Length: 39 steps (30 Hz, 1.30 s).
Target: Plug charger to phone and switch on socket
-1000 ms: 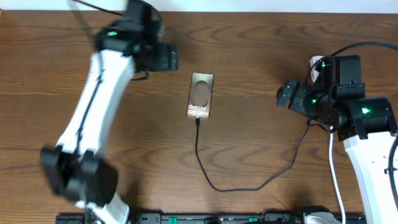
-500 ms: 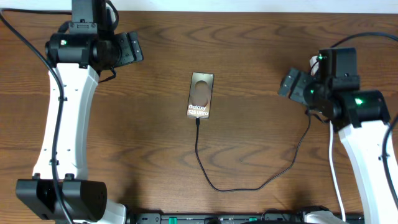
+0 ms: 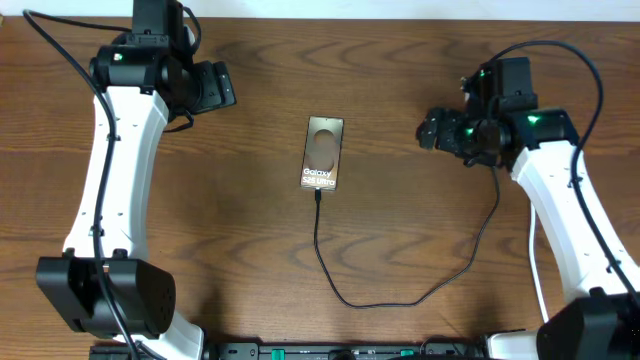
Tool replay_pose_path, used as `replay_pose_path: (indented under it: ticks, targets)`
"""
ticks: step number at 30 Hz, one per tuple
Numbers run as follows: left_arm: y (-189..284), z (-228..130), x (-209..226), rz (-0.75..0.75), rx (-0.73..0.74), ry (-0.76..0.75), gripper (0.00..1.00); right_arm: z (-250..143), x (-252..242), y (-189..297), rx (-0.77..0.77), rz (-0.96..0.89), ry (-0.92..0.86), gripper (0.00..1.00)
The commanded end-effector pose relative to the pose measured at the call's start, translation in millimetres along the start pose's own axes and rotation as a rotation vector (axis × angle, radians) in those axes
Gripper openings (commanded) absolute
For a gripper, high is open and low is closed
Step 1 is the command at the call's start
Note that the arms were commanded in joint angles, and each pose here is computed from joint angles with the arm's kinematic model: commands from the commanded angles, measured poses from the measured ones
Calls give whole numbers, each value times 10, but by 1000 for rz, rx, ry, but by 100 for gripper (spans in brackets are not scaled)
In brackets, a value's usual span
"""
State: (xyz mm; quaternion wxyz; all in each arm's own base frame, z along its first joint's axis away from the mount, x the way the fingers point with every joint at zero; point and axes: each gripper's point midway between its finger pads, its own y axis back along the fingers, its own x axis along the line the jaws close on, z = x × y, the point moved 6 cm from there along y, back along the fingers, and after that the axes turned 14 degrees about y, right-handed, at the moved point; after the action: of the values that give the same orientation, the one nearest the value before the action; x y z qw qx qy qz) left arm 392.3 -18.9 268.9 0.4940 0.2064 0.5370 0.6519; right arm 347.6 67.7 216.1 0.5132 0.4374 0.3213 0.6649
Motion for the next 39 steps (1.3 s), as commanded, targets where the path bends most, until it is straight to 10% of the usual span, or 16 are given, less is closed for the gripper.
replay_pose_path:
  ticks: [1, 20, 39]
  targets:
    - [-22, -75, 62, 29, 40, 14, 89, 7, 93, 16, 10, 59, 37, 99]
    - [1554, -555, 386, -31, -231, 12, 89, -30, -983, 858, -178, -136, -255, 99]
    - [1690, -624, 422, -47, -259, 12, 89, -42, -2648, 581, -229, -592, -579, 99]
